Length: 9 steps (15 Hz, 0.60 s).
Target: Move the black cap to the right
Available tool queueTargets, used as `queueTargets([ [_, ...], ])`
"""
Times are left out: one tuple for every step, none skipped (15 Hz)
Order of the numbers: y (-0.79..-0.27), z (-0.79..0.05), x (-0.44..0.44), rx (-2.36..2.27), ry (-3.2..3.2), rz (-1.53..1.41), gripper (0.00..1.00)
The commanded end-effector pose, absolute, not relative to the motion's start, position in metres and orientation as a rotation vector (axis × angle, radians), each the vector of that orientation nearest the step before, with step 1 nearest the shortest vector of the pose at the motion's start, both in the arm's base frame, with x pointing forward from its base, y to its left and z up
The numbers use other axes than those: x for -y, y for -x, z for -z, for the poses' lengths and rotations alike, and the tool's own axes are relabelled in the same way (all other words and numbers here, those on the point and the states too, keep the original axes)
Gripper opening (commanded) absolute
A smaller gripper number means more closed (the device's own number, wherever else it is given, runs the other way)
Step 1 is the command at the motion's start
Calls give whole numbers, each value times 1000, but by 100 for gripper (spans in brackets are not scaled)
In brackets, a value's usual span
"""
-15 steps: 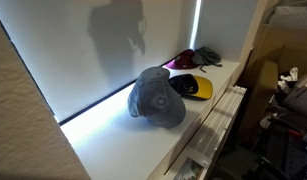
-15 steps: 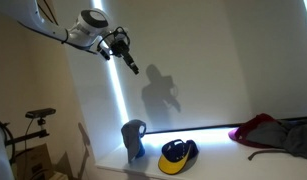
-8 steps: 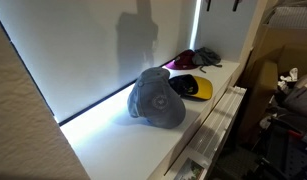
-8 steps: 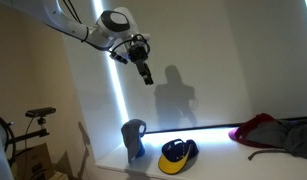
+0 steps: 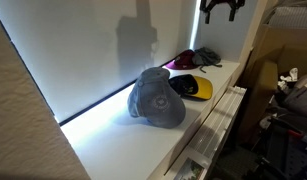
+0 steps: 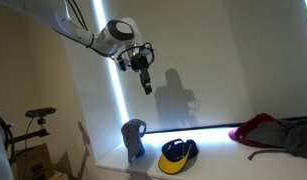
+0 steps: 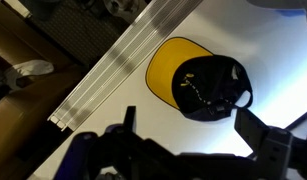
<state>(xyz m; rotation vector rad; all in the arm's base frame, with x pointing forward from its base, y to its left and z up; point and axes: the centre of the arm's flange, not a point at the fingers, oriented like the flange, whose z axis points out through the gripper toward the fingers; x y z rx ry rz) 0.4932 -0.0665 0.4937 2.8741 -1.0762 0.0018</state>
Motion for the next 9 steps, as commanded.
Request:
queueTargets([
  [-522, -438, 106, 856, -2874, 195, 100],
  [-529, -420, 121, 812, -2847, 252, 100],
  [-533, -407, 132, 778, -2811, 305, 100],
  [-537, -390, 142, 824, -2711, 286, 100],
  [-540, -381, 149, 848, -2644, 253, 100],
  [-519, -393, 136, 838, -2733, 254, 100],
  [-523, -382, 144, 845, -2687, 261, 100],
  [-528, -375, 148, 849, -2666, 268, 100],
  [-531, -373, 148, 850, -2659, 267, 100],
])
